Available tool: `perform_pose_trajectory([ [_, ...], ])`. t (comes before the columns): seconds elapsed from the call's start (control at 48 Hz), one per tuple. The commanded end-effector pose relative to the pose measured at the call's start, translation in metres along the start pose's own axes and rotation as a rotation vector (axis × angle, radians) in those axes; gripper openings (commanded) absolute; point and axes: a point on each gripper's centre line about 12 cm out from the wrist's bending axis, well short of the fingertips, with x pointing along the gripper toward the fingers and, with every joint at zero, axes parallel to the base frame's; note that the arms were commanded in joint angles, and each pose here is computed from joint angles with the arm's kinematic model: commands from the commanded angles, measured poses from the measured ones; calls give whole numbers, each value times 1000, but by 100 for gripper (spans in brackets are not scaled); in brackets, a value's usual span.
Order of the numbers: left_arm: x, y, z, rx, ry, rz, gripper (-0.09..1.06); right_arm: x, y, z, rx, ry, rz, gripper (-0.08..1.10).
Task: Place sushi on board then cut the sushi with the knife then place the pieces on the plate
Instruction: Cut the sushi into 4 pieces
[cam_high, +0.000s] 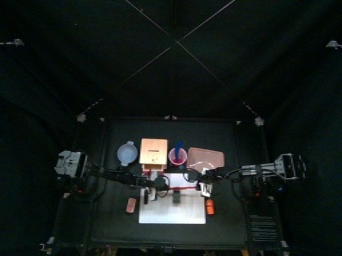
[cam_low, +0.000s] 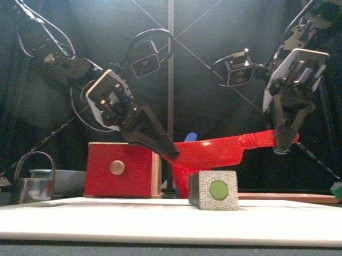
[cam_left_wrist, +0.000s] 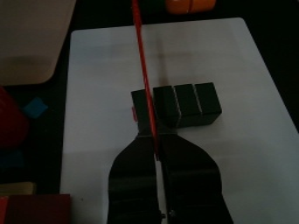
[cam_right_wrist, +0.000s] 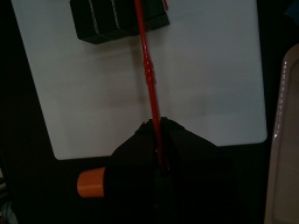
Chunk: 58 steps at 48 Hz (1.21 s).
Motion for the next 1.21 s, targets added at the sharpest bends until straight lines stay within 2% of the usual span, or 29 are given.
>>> perform_pose_trajectory([
  [0.021, -1, -4, -3, 2, 15, -8, 18, -3, 0, 3, 8, -20, 2, 14],
  [0.604, 0, -5, -2, -9, 21, -8, 18, 3, 5, 3, 26, -14, 21, 14],
  [1.062, 4, -5, -8, -7, 61, -7, 18, 12, 2, 5, 21, 9, 7, 14],
  [1.208, 3, -5, -5, -5, 52, -7, 18, 10, 2, 8, 18, -2, 6, 14],
])
